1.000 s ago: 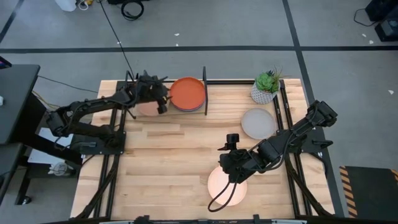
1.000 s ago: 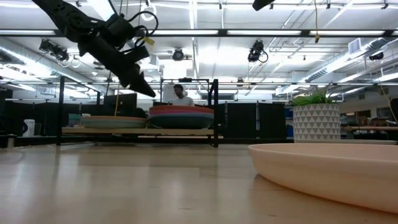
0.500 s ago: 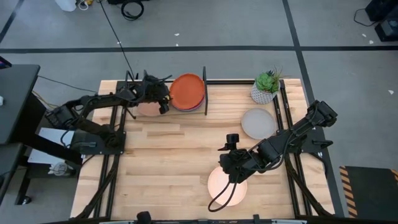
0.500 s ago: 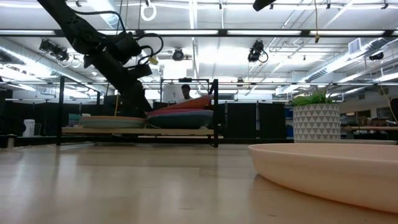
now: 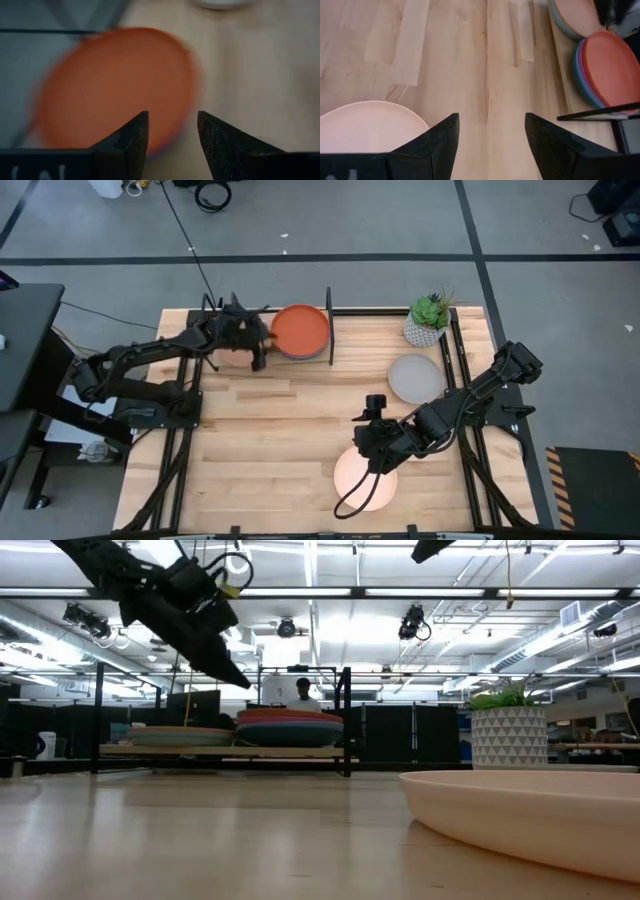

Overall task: Place and stack plates onto a shelf
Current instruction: Stack the peach plate on top of the brown plate on the shelf

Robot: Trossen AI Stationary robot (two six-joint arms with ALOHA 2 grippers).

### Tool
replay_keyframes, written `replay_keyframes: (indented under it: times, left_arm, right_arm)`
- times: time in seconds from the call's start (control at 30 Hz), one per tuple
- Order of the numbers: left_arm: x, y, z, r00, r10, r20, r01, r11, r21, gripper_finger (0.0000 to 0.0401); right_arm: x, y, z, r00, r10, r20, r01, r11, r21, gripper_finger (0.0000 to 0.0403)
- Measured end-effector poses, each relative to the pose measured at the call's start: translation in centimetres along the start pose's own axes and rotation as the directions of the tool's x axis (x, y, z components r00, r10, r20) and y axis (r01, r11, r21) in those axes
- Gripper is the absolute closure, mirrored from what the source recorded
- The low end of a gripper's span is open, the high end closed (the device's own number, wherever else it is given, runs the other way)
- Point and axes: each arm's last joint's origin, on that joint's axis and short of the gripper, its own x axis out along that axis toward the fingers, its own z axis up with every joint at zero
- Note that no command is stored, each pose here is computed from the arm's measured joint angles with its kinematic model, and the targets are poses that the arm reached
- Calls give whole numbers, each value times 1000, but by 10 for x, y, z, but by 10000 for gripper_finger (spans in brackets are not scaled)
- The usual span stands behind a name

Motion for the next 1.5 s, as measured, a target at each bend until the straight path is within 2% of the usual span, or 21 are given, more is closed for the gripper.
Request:
replay_keyframes:
  times: [0.13, 0.23, 0.5, 0.73, 0.9, 1.0, 1.17, 1.33, 1.5]
  left_arm:
    - [4, -38, 4, 980, -196, -39, 196, 981, 12, 225]
    - [9, -75, 12, 963, -267, -46, 269, 961, 64, 225]
    - [14, -168, 14, 970, -231, -72, 242, 936, 255, 225]
    - [25, -215, 7, 970, -229, -81, 242, 933, 267, 225]
    - [40, -249, 19, 961, -244, -129, 272, 914, 302, 226]
    - [49, -268, 31, 953, -254, -168, 298, 889, 349, 225]
    - [61, -296, 50, 944, -272, -188, 328, 838, 436, 225]
    - [67, -329, 62, 933, -314, -174, 355, 740, 572, 225]
    - [69, -357, 71, 923, -354, -151, 360, 652, 668, 225]
  right_arm:
    - [5, 6, -7, 998, 58, -23, -57, 997, 45, 170]
    - [14, 11, -19, 994, 95, -60, -90, 993, 70, 170]
    - [30, 19, -46, 974, 147, -173, -118, 979, 169, 170]
    - [36, 28, -66, 935, 235, -266, -173, 956, 237, 170]
    - [39, 36, -84, 882, 312, -353, -219, 935, 280, 174]
    - [36, 40, -92, 854, 334, -400, -221, 927, 302, 179]
    - [23, 52, -103, 838, 317, -445, -197, 935, 295, 193]
    - [12, 62, -111, 831, 301, -468, -171, 938, 300, 207]
    - [-1, 65, -114, 851, 288, -439, -150, 934, 323, 219]
